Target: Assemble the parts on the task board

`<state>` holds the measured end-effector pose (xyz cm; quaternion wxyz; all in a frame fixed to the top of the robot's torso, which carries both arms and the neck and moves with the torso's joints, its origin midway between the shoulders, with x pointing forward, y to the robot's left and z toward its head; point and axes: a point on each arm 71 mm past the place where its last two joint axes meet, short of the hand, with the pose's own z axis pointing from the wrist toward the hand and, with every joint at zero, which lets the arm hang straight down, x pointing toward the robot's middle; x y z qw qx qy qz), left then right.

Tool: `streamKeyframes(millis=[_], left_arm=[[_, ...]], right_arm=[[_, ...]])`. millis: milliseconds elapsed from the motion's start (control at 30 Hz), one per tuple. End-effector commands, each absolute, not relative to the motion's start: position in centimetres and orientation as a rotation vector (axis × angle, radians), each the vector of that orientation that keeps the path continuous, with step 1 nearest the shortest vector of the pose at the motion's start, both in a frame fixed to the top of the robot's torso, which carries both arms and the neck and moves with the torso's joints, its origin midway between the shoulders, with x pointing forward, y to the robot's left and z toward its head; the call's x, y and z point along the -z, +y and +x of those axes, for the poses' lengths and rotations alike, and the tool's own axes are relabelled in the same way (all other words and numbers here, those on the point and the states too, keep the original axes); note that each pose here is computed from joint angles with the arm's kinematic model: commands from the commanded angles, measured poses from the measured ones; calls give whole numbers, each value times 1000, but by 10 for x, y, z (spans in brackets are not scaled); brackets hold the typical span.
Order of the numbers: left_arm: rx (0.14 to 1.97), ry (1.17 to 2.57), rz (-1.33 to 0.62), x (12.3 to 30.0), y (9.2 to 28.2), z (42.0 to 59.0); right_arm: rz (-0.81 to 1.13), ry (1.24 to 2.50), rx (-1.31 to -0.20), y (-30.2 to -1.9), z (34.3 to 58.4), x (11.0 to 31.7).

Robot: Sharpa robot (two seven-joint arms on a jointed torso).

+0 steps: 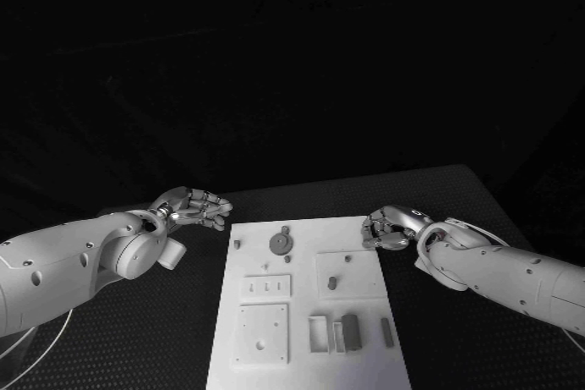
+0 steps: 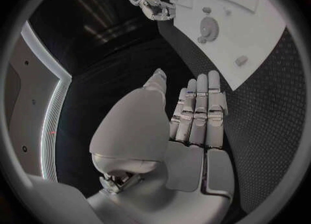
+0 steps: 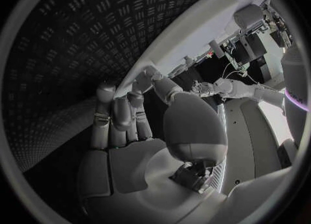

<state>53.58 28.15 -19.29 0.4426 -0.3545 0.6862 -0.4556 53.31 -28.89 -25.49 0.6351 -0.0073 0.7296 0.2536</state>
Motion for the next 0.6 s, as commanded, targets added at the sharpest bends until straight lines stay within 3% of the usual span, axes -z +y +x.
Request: streamKeyframes(millis=[33, 167, 433, 600], left_arm=[[1156, 1718, -862, 193, 277, 535], [1151, 1738, -846, 193, 275, 534], [1143, 1772, -814, 193, 269, 533], [1121, 1883, -703, 195, 260, 529]], right_arm=[[-19, 1677, -559, -288, 532, 258], [-10, 1673, -547, -290, 532, 255], [-24, 1639, -559, -278, 543, 226], [-102, 1675, -508, -265, 546, 214]])
